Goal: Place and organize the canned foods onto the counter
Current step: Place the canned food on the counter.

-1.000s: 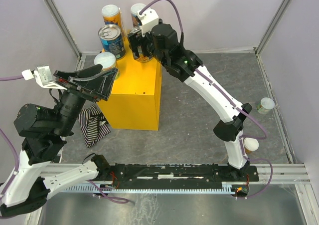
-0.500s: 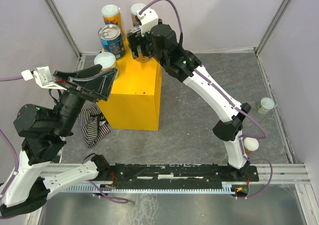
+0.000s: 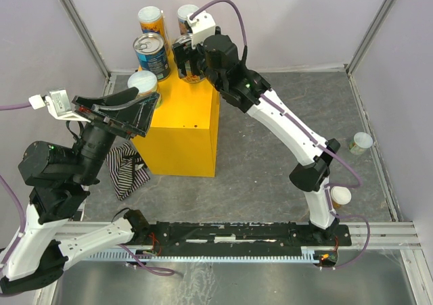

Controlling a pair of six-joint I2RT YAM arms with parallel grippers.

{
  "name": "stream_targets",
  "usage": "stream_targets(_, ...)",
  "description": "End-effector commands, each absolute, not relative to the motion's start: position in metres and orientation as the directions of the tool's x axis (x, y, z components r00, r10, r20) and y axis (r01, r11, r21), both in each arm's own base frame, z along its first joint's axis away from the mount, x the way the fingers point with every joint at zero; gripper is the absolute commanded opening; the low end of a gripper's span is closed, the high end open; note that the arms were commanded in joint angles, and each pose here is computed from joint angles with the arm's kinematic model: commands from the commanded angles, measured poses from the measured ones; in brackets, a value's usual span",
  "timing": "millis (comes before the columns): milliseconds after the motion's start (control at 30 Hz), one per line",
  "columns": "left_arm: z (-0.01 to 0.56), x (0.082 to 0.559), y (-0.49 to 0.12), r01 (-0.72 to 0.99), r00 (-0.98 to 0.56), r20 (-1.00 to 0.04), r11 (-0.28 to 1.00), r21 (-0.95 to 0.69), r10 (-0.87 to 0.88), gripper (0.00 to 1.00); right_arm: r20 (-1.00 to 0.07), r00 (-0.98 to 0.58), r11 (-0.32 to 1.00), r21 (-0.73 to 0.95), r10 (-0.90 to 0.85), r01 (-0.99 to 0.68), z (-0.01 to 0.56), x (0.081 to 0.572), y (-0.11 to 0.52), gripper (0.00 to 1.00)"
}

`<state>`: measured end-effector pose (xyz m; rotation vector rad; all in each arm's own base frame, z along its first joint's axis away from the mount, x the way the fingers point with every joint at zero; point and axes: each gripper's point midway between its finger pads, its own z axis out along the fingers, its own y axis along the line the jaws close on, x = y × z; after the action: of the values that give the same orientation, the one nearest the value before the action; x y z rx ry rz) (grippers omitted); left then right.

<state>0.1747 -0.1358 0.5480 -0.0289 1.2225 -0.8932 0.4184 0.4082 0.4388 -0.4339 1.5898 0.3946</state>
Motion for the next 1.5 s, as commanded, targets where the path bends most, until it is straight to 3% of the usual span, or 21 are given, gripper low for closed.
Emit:
stream_targets(0,0.558,0.171,-0.132,0.588,0.083,-0.788,0.668,-0.456,-0.610,0.99,-0.992,0.069,0.871,0.060,0.107,-0.488,0.509,0.402,0.386,0.88)
stream_targets(133,0.557,0.171,-0.133,0.590,0.078,-0.788,0.665,-0.457,-0.611,0.99,-0.991,0.070,0.870,0.064,0.112,-0.488,0.512,0.400,0.383,0.98)
stream_targets(333,0.557,0.171,-0.134,0.593,0.075,-0.785,0.661,-0.460,-0.614,0.99,-0.991,0.068,0.867,0.066,0.114,-0.493,0.513,0.397,0.382,1.00)
stream_targets(1100,0.555,0.173,-0.138,0.596,0.070,-0.784,0.655,-0.463,-0.617,0.99,-0.978,0.098,0.844,0.104,0.182,-0.527,0.550,0.357,0.348,0.99)
stream_targets(1300,0.557,0.174,-0.143,0.608,0.064,-0.782,0.646,-0.462,-0.620,0.99,-0.977,0.106,0.900,0.127,0.187,-0.417,0.544,0.345,0.303,0.99)
stream_targets(1467,0.558,0.176,-0.152,0.623,0.051,-0.783,0.633,-0.460,-0.620,0.98,-0.982,0.105,0.969,0.132,0.157,-0.210,0.525,0.338,0.242,0.99)
